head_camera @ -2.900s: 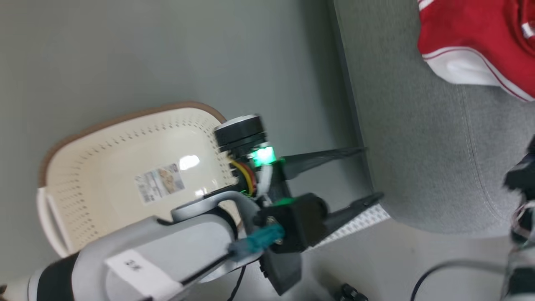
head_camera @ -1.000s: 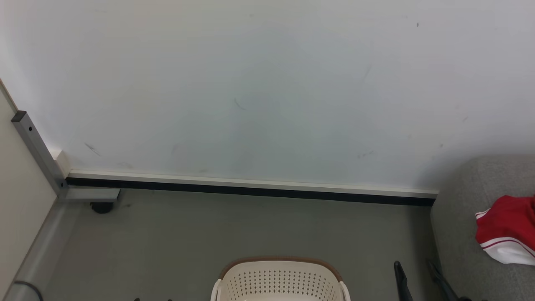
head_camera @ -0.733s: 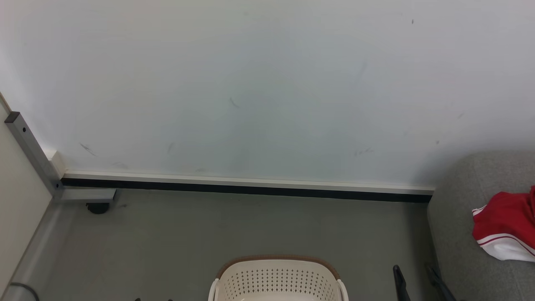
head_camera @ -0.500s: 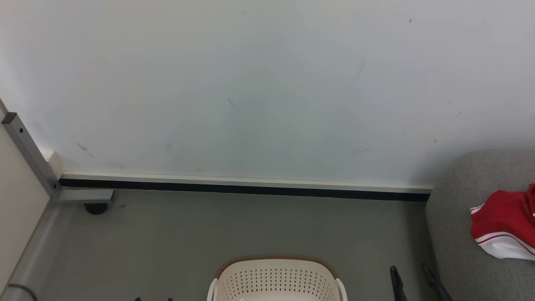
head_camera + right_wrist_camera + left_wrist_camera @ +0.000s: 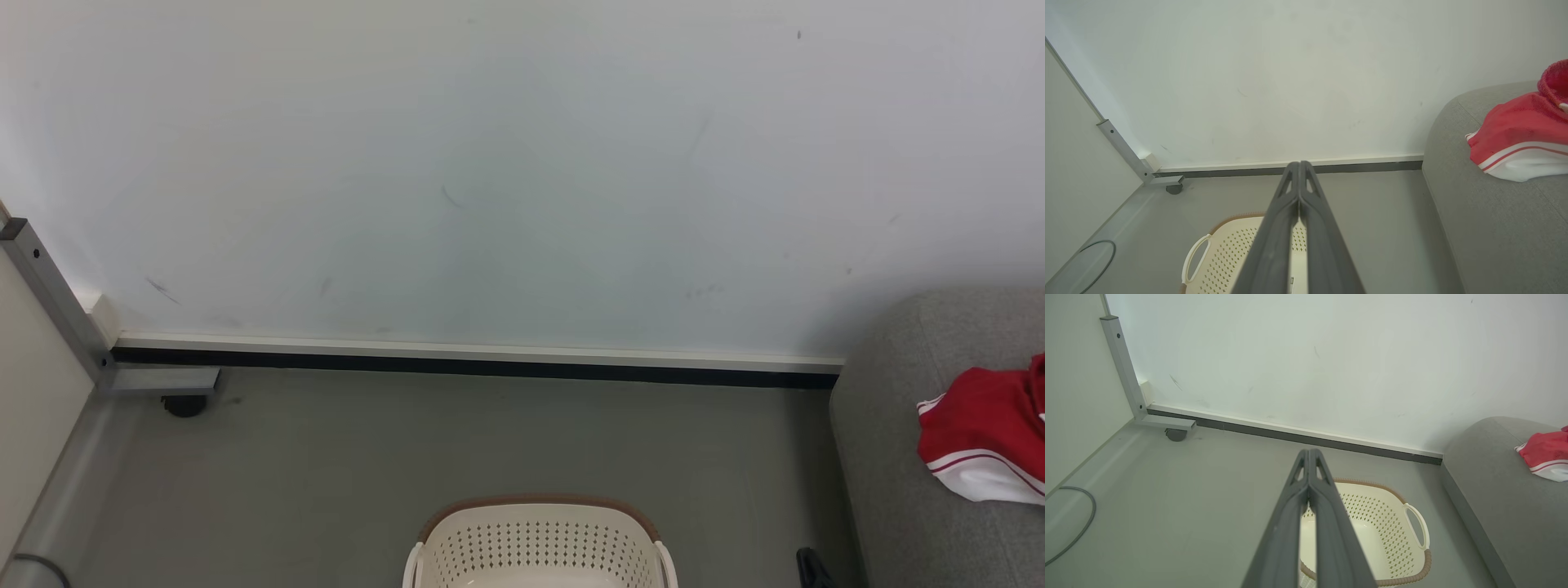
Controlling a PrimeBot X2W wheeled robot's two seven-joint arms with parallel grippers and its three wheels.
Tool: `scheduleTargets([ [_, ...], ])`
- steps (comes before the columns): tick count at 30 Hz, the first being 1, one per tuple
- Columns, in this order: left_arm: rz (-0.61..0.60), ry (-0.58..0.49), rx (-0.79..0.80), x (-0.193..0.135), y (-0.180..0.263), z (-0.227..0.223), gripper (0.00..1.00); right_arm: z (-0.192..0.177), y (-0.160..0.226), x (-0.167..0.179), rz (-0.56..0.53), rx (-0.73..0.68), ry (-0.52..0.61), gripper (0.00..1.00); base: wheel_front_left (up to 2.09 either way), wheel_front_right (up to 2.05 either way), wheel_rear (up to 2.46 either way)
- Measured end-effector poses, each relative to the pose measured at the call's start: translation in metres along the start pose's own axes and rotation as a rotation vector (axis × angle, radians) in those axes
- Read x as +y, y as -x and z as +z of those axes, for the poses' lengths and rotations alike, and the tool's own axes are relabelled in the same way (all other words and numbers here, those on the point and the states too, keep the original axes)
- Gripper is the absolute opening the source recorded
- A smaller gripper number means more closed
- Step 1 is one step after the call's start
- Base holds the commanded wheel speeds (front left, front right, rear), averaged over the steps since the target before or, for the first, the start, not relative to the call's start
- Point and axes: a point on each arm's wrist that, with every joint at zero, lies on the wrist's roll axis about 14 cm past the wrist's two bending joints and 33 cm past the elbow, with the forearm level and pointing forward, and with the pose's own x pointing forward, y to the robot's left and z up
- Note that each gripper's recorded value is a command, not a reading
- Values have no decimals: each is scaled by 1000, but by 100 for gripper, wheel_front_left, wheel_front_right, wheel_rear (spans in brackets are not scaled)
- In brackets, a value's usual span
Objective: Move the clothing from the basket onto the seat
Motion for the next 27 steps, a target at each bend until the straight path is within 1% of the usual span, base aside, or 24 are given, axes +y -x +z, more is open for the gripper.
scheduleTargets([
  [7, 26, 134, 28, 6, -6, -4, 0, 1, -5, -14, -54, 0, -130, 0, 0, 0, 0],
  [8, 26, 134, 28, 6, -6, -4, 0, 1, -5, -14, -54, 0, -130, 0, 0, 0, 0],
  [27, 70, 450, 68, 16, -22, -8, 0, 6, -16, -44, -162, -21, -439, 0, 0, 0, 0],
])
